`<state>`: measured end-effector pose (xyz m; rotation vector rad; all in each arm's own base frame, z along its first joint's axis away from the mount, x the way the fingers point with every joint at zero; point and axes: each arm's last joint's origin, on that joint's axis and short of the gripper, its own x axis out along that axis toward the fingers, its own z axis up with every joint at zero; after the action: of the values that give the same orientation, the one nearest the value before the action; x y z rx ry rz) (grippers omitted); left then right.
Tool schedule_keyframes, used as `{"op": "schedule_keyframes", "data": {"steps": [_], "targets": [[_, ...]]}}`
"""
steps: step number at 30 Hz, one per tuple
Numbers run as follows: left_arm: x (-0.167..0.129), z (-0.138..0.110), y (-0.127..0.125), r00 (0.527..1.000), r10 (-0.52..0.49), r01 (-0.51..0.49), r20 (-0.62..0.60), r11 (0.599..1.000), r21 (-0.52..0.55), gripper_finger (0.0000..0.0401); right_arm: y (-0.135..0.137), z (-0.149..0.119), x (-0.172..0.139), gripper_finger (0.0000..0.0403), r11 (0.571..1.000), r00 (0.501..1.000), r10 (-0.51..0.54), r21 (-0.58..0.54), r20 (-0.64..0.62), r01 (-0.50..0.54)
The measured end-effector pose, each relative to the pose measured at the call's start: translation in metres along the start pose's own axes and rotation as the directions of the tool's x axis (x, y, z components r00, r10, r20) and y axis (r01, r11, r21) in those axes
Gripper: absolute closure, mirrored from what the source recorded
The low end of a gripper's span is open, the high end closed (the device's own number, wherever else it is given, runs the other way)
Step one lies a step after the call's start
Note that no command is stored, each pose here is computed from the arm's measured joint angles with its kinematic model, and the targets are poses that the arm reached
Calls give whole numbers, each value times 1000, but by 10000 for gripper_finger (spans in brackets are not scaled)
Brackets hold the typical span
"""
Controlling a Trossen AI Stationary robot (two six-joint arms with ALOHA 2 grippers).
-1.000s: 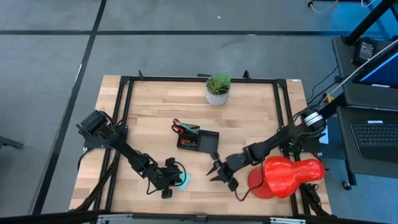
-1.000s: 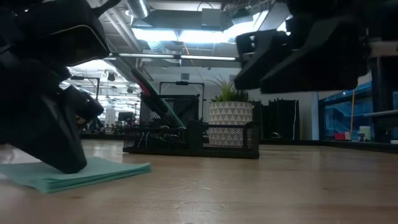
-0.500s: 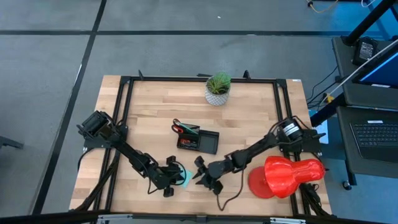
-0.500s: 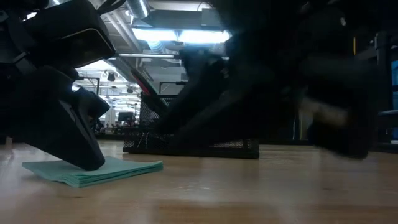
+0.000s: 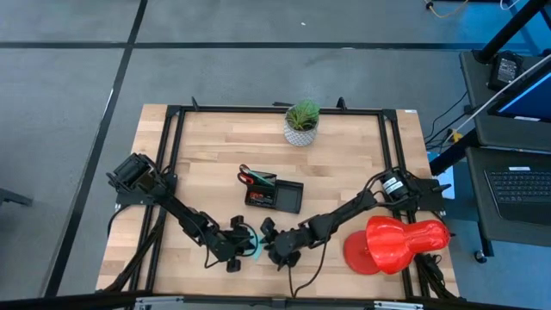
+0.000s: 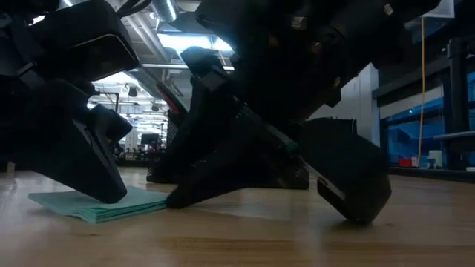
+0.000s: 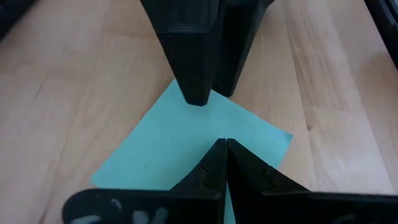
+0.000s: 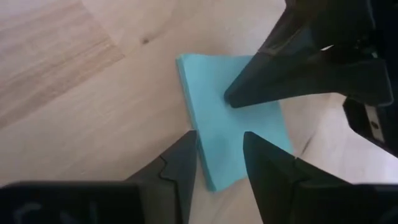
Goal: Pick and place office supplies into organizer
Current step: Put the sticky notes into the right section of the desk organizer
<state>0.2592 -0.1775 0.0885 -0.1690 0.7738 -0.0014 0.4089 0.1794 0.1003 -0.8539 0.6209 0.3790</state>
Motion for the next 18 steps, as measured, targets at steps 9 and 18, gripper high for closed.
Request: {"op": "schedule_keyframes", "data": {"steps": [9,18], "targets": [[0,1,1,1000,-1,1,-1,1000,8,398,-3,0,1,267,998,999,-48,34,-16,48],[0,1,1,1000,0,0,0,1000,14,398,-6,4,1,267,996,996,-82,48,32,80]]}}
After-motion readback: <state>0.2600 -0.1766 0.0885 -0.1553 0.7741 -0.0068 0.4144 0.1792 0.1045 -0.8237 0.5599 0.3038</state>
